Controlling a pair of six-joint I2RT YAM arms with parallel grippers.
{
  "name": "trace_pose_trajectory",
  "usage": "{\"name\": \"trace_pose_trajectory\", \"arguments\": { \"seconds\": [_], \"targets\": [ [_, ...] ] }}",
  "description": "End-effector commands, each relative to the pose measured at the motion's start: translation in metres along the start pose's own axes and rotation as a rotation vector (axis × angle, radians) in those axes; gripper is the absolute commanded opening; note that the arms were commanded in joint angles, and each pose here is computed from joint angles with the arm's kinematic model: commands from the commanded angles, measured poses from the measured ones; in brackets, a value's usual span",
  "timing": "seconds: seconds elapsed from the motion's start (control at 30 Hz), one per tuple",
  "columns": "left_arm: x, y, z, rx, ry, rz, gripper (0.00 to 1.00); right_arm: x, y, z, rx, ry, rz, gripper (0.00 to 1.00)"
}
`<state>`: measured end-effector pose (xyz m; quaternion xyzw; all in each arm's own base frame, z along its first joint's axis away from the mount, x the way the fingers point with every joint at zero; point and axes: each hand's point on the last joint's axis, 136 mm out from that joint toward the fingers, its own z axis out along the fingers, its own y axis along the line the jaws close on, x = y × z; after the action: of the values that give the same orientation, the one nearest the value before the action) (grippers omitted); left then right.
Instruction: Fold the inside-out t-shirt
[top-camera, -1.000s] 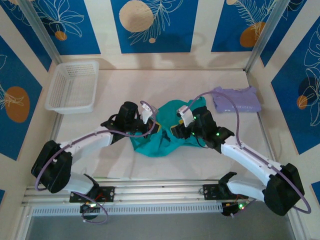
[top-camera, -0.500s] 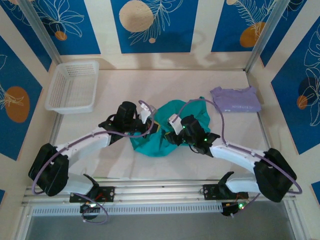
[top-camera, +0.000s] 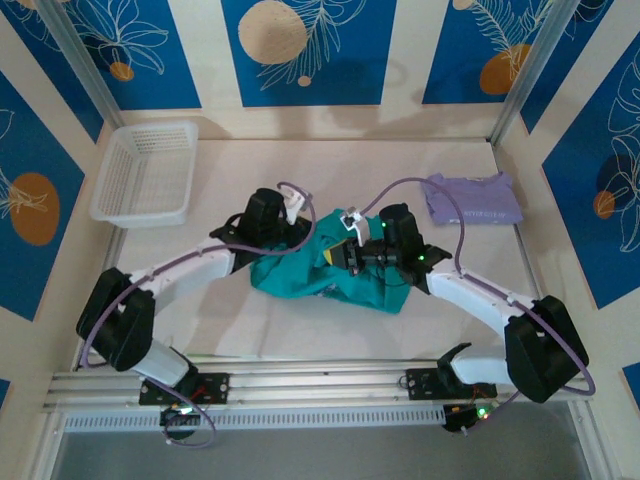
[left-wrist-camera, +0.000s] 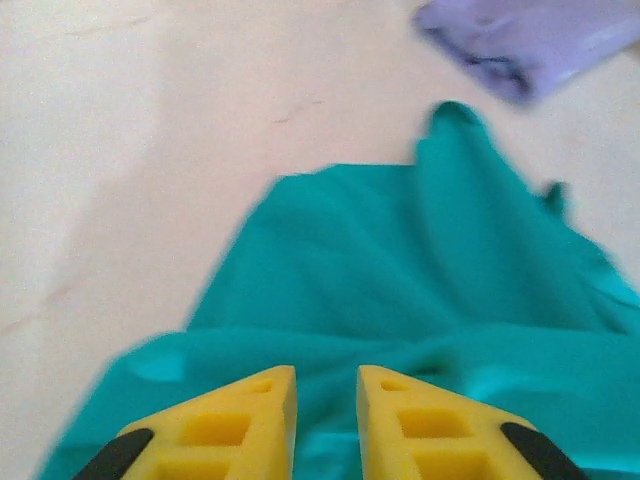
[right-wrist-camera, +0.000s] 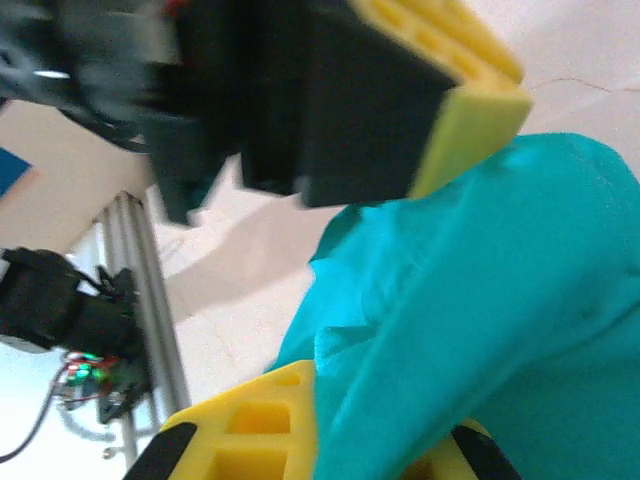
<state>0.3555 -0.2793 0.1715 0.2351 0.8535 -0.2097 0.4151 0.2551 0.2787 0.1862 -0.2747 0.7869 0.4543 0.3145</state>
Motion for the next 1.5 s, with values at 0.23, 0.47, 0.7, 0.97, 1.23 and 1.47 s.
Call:
{"name": "trace_pose_trajectory", "arguments": {
  "seconds": [0.23,0.47,0.7,0.97,1.23,1.47],
  "targets": [
    [0.042,-0.023,-0.064,0.047,-0.006,-0.034,0.52,-0.01,-0.007,-0.011,-0.125,-0.011,0.144,0.0],
    [0.034,-0.086,-0.068,0.407,-0.062,0.077,0.51,-0.008,-0.011,-0.018,-0.117,-0.005,0.14,0.0],
    [0.033,-0.093,-0.041,0.444,-0.029,0.134,0.49,-0.004,-0.014,-0.022,-0.097,-0.004,0.137,0.0],
    [0.042,-0.092,-0.017,0.447,0.017,0.141,0.42,-0.003,-0.014,-0.025,-0.084,-0.008,0.129,0.0],
    [0.028,-0.095,-0.012,0.489,-0.009,0.09,0.07,0.001,-0.03,-0.027,0.025,-0.001,0.133,0.0],
    [-0.005,-0.114,-0.072,0.582,-0.065,-0.02,0.0,-0.018,-0.045,-0.029,0.226,-0.011,-0.013,0.06]
  ]
}}
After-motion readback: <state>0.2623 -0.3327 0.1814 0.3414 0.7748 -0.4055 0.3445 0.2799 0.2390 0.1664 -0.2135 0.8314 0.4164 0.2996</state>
